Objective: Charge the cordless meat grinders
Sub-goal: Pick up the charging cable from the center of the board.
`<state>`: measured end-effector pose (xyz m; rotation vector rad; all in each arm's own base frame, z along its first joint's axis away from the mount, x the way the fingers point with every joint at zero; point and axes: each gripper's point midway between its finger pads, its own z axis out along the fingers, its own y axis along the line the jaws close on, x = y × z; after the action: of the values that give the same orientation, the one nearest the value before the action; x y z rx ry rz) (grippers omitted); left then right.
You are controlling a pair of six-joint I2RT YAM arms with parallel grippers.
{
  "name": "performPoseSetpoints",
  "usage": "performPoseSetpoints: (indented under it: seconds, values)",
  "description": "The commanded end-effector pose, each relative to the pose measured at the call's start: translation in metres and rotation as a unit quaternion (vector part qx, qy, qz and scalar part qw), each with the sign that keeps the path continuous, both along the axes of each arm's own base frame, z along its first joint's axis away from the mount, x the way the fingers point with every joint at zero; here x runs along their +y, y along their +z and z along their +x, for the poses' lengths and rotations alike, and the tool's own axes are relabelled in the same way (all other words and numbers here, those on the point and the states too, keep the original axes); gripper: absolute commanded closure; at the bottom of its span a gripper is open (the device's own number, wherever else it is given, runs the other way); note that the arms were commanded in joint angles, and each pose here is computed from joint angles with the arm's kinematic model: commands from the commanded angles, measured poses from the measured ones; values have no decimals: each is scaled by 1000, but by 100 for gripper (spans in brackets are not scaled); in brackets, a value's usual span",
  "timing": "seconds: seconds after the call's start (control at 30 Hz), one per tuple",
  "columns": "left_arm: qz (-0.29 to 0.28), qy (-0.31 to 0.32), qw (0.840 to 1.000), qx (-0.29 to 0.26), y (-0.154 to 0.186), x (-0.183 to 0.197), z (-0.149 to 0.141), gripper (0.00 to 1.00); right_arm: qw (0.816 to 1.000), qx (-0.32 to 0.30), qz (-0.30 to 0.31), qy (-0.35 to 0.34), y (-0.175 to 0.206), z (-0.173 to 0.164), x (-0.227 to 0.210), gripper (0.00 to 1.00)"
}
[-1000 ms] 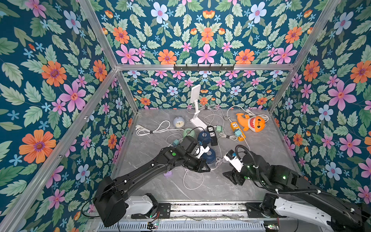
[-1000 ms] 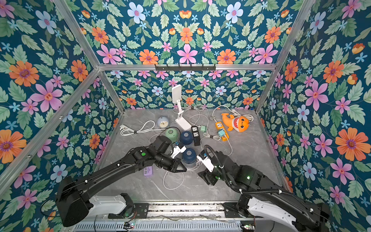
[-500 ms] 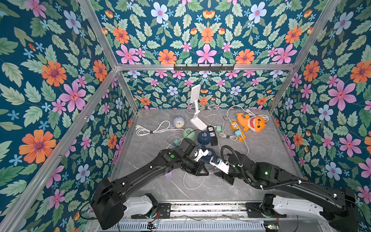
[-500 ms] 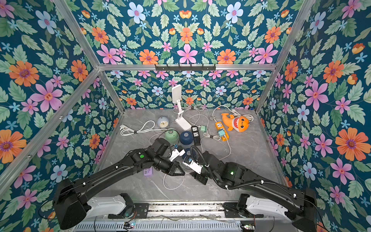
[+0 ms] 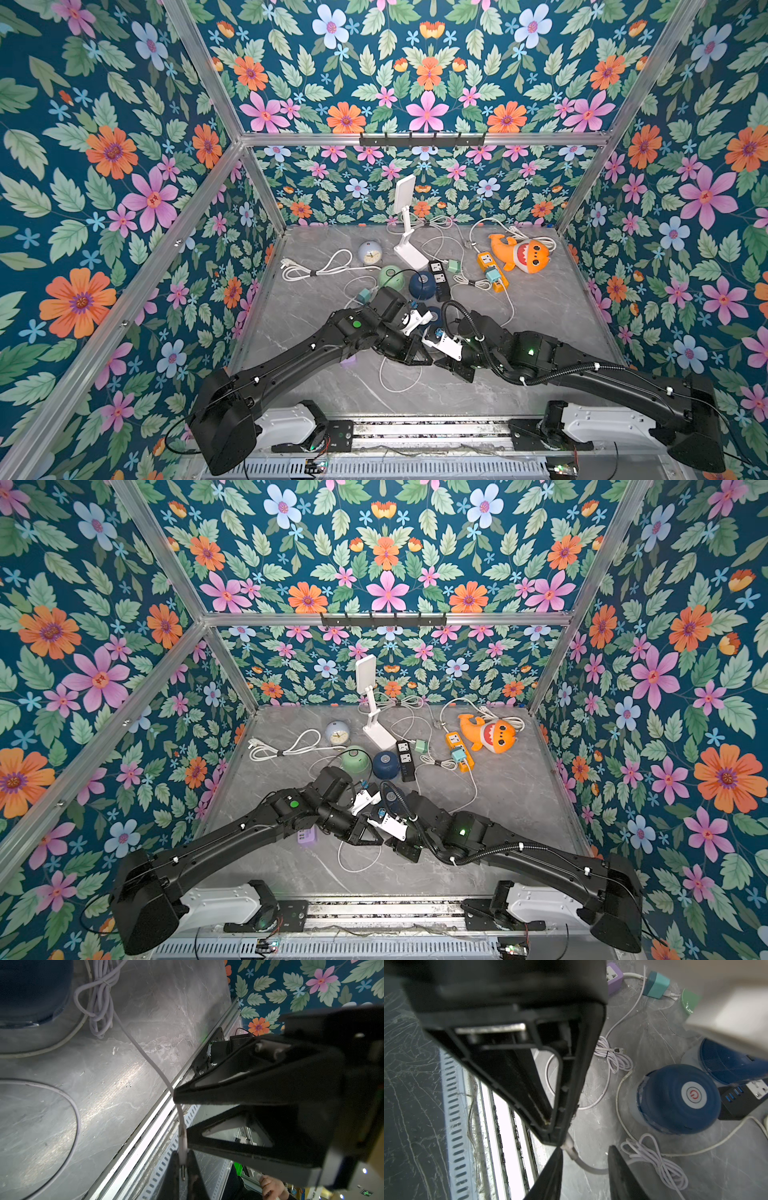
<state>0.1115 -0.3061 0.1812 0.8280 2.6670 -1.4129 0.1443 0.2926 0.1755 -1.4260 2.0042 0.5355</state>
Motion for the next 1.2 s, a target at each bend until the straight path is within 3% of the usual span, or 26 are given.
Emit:
performPoseSetpoints:
  seconds: [0.0,0.4,0.87,1.17]
  values:
    - [-29,-18,999,-4,10,-4,-4,100,1000,-11,12,12,8,2,7,66]
    - [-34,-23,999,0,10,-3,-8,100,1000,4,-17,18,-3,-2,3,73]
    - [-34,-24,999,3,12,-5,-7,100,999,-2,-37,16,-10,-4,-10,62]
    - [-38,-26,999,8,15,-8,-7,100,998,0,-52,22,-19,-7,-8,65]
